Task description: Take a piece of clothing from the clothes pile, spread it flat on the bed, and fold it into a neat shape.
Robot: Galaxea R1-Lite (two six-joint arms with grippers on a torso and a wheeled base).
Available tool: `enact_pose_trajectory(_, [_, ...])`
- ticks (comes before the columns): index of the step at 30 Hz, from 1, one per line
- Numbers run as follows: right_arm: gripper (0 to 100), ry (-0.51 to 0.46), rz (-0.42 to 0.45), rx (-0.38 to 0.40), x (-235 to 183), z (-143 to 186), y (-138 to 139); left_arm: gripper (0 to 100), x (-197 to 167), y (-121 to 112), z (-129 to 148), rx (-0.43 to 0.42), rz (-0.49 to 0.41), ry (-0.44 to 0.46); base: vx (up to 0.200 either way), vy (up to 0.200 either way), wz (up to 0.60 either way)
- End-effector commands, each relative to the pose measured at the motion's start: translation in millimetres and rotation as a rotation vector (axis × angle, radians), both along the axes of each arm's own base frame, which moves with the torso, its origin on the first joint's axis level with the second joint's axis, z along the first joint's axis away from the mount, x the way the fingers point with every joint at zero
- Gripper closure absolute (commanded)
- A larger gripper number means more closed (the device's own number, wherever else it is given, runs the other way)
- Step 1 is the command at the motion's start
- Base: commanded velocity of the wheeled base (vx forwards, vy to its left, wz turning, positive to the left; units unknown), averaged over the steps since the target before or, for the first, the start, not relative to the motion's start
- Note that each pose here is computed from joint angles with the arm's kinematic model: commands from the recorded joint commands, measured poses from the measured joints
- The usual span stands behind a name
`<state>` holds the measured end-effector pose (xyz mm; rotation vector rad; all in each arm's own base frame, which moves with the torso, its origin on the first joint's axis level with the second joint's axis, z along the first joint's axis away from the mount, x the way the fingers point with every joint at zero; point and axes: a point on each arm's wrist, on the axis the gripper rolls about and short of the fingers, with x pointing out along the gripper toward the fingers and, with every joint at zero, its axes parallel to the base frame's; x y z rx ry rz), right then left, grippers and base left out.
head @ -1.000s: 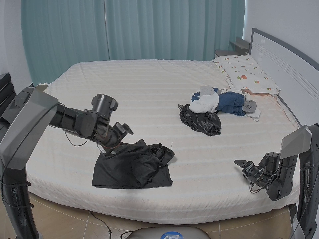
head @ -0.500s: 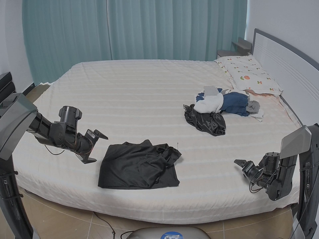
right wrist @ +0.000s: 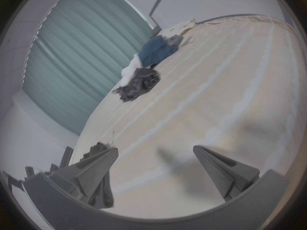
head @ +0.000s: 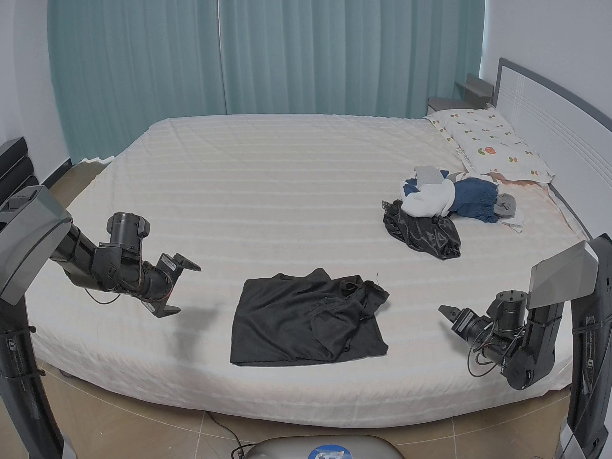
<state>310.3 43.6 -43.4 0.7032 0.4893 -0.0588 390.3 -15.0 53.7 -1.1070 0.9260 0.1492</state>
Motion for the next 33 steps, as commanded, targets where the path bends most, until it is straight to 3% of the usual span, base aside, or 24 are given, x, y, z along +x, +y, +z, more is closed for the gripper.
enact_pose_trajectory(1, [0, -0.035, 0.085, -0.054, -7, 10, 30, 0, -4, 1, -6, -0.002, 0.005, 0.012, 0.000, 0.200, 0.00])
enact_pose_trajectory(9, [0, -0.112, 0.243, -0.217, -12, 36, 85, 0, -4, 1, -8, 0.002, 0.002, 0.015, 0.000, 0.200, 0.00])
enact_pose_trajectory(11, [0, -0.108, 0.250, -0.229, -11, 39, 92, 0, -4, 0, -8, 0.002, 0.001, 0.015, 0.000, 0.200, 0.00])
enact_pose_trajectory(12, [0, -0.094, 0.257, -0.259, -6, 44, 108, 0, -4, 0, -8, 0.006, -0.001, 0.015, 0.000, 0.200, 0.00])
enact_pose_trajectory(16, [0, -0.072, 0.253, -0.367, 5, 44, 128, 0, -4, -1, -9, 0.012, 0.001, 0.015, 0.000, 0.000, 0.00])
enact_pose_trajectory(24, [0, -0.032, 0.253, -0.507, 20, 44, 146, 0, -4, -1, -9, 0.015, 0.000, 0.016, 0.000, 0.000, 0.00])
enact_pose_trajectory(28, [0, -0.011, 0.249, -0.532, 24, 40, 149, 0, -4, -1, -9, 0.015, 0.000, 0.016, 0.000, 0.000, 0.00])
enact_pose_trajectory(33, [0, 0.048, 0.246, -0.631, 32, 16, 150, 0, -4, -2, -9, 0.015, -0.002, 0.017, 0.000, 0.000, 0.00])
